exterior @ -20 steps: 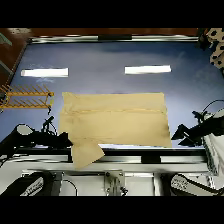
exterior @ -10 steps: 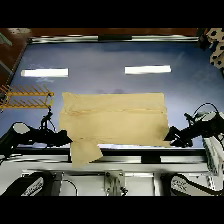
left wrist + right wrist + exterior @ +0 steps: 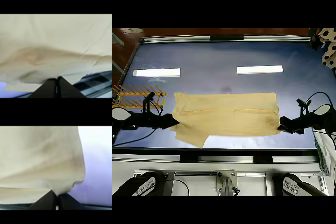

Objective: Fold the shirts.

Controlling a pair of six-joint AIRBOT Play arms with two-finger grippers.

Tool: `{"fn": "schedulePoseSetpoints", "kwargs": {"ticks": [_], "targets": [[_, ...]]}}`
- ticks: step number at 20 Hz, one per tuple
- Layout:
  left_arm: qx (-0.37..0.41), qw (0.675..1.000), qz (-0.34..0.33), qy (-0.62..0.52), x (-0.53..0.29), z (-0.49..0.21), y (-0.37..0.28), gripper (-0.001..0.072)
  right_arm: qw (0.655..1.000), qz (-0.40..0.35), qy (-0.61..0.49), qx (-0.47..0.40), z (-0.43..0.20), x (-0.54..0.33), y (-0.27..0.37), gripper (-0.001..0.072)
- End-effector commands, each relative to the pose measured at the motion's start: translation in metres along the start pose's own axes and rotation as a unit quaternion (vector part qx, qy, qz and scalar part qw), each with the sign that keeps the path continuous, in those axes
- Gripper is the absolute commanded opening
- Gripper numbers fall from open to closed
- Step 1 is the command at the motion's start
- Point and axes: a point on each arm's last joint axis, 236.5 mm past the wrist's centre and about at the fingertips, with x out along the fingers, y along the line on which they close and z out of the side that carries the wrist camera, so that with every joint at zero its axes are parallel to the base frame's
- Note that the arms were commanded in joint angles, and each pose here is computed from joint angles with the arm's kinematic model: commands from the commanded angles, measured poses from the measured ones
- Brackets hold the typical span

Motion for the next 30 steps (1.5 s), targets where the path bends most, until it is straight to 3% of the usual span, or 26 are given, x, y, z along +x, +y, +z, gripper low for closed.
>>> {"fn": "schedulePoseSetpoints", "kwargs": {"ticks": [1,9,18,22,25,26,27,28,30], "targets": [[-0.012,0.999,-0.003,-0.035,-0.007,0.047,0.006,0.003,0.996,0.005,-0.08,-0.033,0.054,-0.015,0.031,0.007],[-0.064,0.996,-0.054,-0.012,0.036,0.134,0.022,0.0031,0.991,0.01,-0.13,-0.042,0.168,-0.016,0.066,0.0071],[-0.11,0.992,-0.055,-0.014,0.071,0.164,0.041,0.0031,0.994,-0.002,-0.109,-0.008,0.179,0.028,0.043,0.0071],[-0.11,0.988,-0.102,-0.035,0.067,0.176,0.02,0.003,0.993,0.015,-0.113,0.0,0.18,0.027,0.051,0.0071],[-0.137,0.987,-0.082,-0.021,0.075,0.17,0.033,0.003,0.993,0.018,-0.113,0.011,0.18,0.028,0.051,0.0086],[-0.149,0.985,-0.083,-0.016,0.078,0.168,0.035,0.0079,0.994,0.018,-0.11,0.011,0.179,0.028,0.051,0.0185],[-0.159,0.984,-0.084,-0.012,0.079,0.167,0.034,0.0298,0.994,0.018,-0.105,0.008,0.177,0.028,0.052,0.0477],[-0.161,0.983,-0.086,-0.007,0.077,0.165,0.033,0.0521,0.995,0.019,-0.095,0.005,0.172,0.027,0.051,0.0603],[-0.145,0.985,-0.097,0.008,0.069,0.161,0.027,0.0549,0.997,0.015,-0.077,-0.004,0.163,0.021,0.043,0.0603]]}}
